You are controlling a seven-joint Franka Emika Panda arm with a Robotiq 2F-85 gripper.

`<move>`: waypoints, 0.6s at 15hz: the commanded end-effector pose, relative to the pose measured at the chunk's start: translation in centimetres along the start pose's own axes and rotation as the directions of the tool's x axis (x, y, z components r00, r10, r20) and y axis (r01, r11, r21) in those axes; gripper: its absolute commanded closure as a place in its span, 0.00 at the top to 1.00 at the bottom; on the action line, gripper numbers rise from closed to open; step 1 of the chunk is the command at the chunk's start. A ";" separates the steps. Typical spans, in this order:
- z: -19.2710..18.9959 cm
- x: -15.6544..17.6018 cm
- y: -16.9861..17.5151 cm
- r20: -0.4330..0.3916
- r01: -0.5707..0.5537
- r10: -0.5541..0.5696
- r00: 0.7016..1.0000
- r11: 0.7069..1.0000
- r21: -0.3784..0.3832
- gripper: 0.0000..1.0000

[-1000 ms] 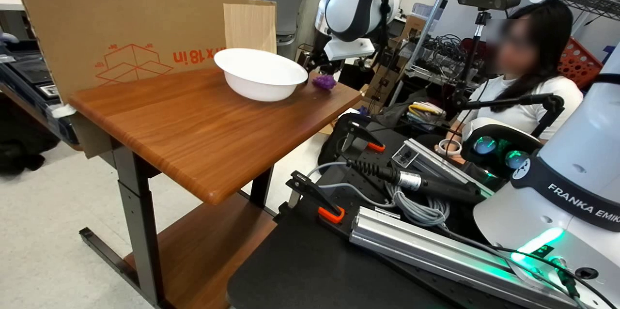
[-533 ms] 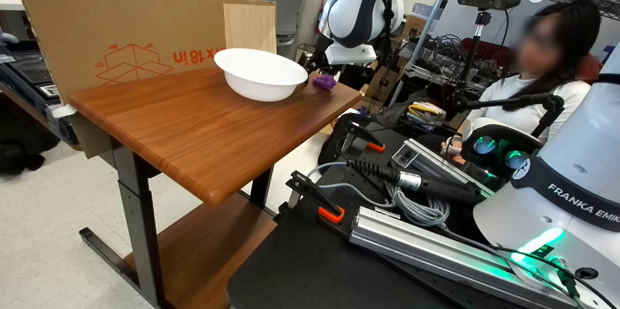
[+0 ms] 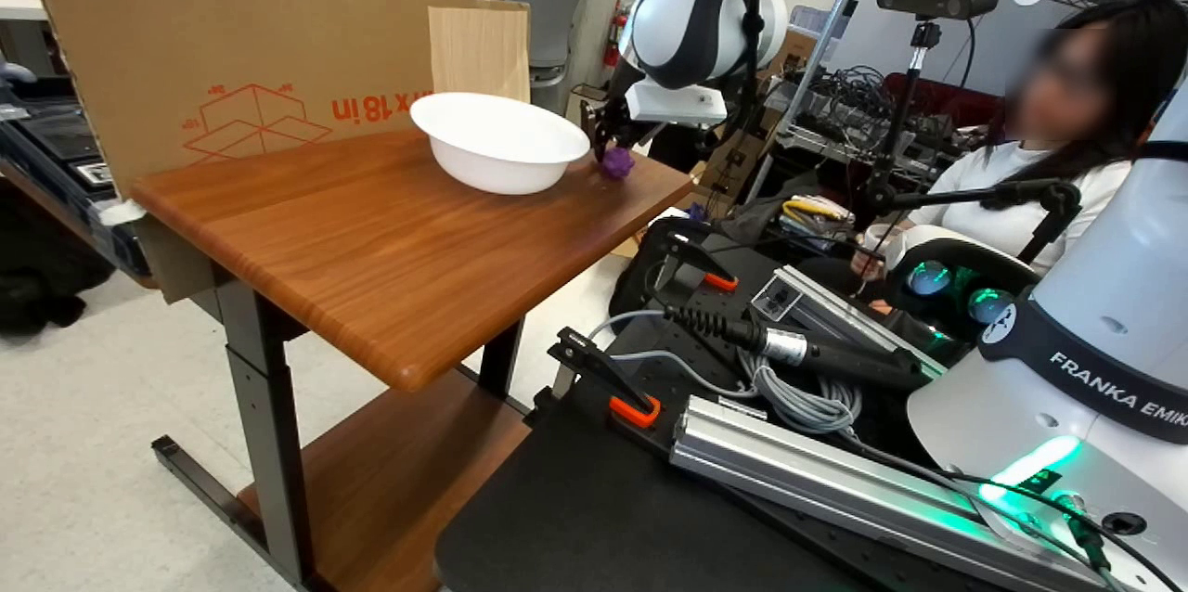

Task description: Put the plastic grapes in the bowl

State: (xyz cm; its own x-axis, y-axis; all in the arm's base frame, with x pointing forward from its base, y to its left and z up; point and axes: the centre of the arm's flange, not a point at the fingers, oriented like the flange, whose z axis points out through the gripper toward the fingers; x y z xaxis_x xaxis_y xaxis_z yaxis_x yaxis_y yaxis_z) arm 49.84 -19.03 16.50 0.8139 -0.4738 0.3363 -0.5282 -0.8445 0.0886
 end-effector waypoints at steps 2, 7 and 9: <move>-7.0 -1.3 1.1 -0.021 -0.032 0.034 0.999 0.994 0.102 0.08; -16.3 -1.0 -0.2 -0.145 -0.039 0.080 0.986 0.962 0.269 0.08; -18.9 -0.4 -2.7 -0.200 -0.039 0.107 0.974 0.947 0.320 0.08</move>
State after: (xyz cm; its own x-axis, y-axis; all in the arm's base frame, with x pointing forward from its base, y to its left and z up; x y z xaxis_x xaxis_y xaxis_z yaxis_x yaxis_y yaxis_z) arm 47.82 -13.78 29.18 0.7342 -0.4965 0.4631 -0.4976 -0.8575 -0.1306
